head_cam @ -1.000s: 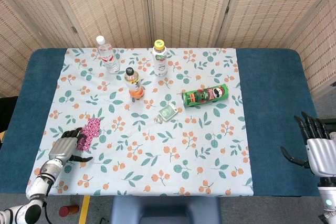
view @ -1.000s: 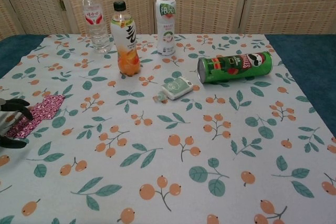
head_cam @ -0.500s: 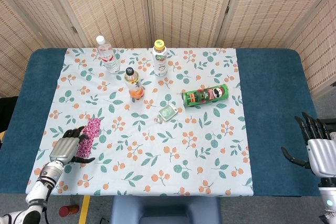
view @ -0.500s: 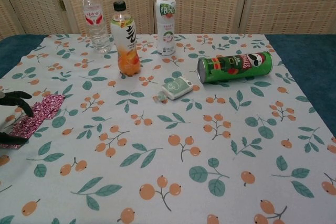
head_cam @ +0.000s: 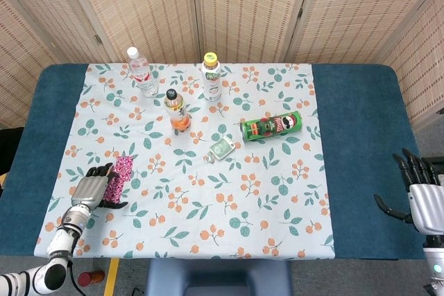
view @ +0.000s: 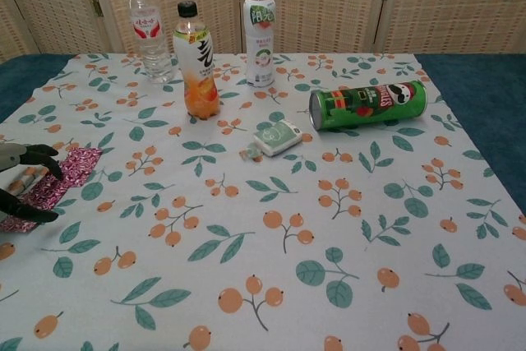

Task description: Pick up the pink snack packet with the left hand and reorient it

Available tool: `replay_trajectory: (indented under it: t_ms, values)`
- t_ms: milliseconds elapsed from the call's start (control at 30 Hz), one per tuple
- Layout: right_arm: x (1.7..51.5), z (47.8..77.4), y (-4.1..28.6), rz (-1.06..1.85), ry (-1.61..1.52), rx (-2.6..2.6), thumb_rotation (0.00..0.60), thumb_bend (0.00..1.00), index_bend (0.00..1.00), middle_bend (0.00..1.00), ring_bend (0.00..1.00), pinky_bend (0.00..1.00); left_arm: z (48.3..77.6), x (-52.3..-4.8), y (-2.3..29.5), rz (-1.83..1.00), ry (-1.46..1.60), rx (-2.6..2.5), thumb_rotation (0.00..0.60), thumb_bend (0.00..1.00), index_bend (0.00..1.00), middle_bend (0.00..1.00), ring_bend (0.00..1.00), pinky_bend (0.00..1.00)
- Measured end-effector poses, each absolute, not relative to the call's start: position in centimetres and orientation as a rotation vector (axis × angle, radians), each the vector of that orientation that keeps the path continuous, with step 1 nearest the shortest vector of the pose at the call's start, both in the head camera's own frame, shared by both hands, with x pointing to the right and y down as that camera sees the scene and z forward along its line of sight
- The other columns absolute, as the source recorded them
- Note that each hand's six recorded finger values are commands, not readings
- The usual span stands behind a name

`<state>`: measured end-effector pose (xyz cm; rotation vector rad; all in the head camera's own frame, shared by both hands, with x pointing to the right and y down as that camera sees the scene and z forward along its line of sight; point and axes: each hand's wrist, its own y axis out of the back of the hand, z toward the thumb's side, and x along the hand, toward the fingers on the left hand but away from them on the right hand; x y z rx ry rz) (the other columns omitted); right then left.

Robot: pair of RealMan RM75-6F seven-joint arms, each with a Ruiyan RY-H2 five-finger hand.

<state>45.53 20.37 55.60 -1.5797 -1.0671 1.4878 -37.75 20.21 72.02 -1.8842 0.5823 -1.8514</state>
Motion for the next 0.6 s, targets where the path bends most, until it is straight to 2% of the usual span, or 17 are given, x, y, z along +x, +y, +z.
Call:
replay_trajectory:
  t_ms: [600]
  values:
    - [45.5,55.4,20.4,1.479,-1.07,-1.58,0.349,0.34,0.0,0.0,0.0,0.0,70.1,-38.7,24.0,-1.908,0.513,-1.888,0.361,0.15,0.26,0.0,0.0,0.0]
